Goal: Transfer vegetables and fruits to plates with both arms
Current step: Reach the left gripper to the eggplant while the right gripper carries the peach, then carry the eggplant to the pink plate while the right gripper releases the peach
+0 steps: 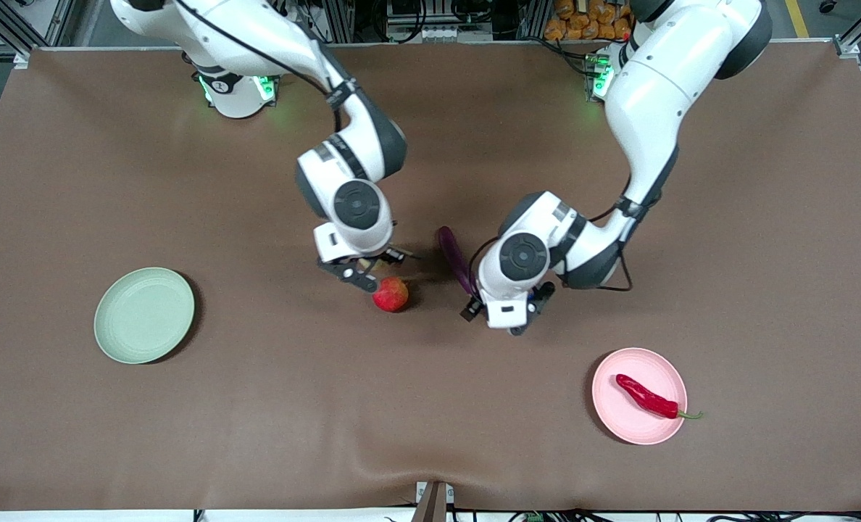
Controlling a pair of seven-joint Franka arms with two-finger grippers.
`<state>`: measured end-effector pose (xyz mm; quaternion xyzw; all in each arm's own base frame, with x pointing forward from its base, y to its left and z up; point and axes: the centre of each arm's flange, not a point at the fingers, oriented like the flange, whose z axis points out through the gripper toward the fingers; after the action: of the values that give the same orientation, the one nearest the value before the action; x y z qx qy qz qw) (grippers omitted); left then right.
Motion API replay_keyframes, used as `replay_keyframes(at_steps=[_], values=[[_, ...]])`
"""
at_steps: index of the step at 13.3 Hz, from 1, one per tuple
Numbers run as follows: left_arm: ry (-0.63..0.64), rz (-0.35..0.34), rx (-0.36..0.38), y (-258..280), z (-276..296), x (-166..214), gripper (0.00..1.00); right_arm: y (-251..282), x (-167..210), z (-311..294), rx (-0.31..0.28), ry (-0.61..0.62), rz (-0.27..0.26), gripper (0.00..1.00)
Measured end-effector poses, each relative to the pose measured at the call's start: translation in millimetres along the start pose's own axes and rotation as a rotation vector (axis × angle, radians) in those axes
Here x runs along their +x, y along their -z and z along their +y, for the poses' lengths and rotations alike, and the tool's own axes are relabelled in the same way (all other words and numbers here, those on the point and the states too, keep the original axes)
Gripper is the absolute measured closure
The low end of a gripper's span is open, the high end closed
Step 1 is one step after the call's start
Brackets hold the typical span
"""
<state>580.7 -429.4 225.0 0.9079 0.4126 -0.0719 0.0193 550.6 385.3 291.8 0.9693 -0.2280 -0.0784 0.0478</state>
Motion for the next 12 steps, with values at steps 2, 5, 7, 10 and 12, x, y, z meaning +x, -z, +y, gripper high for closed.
replay_keyframes(at_steps=[2, 5, 7, 10, 12], values=[[-0.042, -0.006, -0.018, -29, -9, -29, 0.00, 15, 32, 25, 0.000, 0.028, -0.016, 0.24], [-0.100, 0.019, -0.020, -57, -23, -46, 0.19, 22, 70, 59, -0.009, 0.116, -0.045, 0.24], [-0.104, 0.028, -0.025, -56, -23, -42, 0.43, 24, 101, 88, -0.010, 0.198, -0.071, 0.24], [-0.095, 0.044, -0.056, -38, -19, -32, 0.62, 22, 146, 141, -0.001, 0.316, -0.092, 0.24], [-0.075, 0.071, -0.110, 0, -13, -11, 0.62, 19, 169, 176, -0.053, 0.417, -0.076, 0.24]])
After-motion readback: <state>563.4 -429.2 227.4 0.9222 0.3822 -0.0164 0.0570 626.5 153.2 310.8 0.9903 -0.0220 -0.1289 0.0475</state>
